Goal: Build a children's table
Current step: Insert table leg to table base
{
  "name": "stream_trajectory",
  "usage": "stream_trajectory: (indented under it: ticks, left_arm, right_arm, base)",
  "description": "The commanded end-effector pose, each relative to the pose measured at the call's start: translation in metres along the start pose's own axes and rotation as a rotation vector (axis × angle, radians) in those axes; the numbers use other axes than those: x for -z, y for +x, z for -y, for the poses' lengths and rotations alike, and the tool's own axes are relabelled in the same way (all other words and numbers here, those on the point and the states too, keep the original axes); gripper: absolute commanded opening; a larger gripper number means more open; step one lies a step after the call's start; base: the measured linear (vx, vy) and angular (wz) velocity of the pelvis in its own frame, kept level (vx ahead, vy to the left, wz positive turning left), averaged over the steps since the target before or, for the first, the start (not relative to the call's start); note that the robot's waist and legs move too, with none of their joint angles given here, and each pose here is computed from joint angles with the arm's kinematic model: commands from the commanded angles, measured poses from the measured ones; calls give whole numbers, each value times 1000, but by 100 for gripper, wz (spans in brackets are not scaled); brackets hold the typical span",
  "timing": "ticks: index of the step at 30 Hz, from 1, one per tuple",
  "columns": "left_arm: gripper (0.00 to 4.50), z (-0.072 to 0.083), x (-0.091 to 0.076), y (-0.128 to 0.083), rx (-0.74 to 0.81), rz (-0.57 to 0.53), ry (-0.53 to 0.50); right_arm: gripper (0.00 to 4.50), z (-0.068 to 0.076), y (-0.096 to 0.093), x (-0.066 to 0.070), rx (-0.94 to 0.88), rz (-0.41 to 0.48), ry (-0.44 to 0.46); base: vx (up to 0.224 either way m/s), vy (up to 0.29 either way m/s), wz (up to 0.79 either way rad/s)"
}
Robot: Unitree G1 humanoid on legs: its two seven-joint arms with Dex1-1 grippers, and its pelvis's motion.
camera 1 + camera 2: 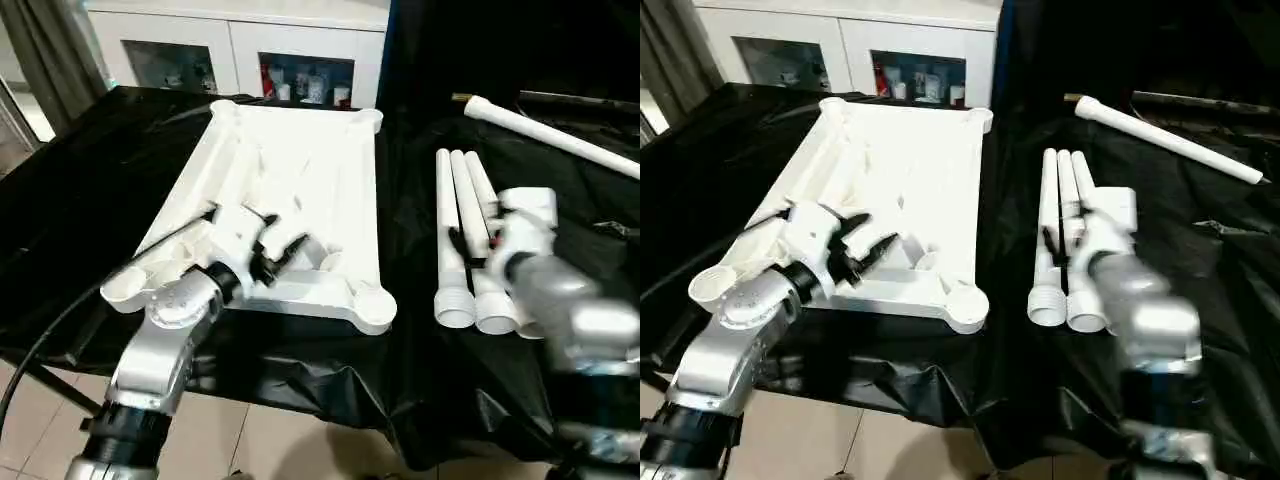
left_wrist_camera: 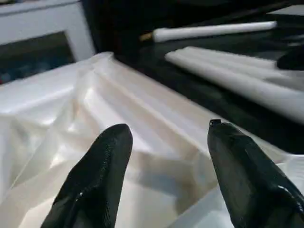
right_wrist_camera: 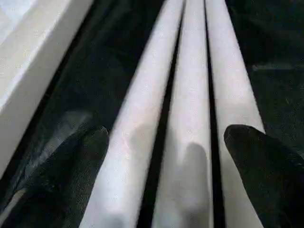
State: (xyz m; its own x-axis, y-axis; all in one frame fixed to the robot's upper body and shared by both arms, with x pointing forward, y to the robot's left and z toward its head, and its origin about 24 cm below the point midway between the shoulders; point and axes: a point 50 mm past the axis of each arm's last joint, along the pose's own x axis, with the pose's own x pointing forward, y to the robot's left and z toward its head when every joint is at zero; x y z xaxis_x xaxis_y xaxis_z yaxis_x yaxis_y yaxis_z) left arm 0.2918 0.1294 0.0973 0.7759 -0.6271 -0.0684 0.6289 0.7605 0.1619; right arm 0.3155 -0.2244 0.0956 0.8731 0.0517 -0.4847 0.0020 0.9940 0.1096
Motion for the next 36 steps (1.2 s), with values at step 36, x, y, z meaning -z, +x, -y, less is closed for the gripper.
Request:
stream_trajectory:
  ticks: [36]
  left_arm:
    - [293,7,-5,-3,86,-44,46]
  right_arm:
    - [442,56,-8,-4,79,-199,70]
  base:
    - [0,0,0]
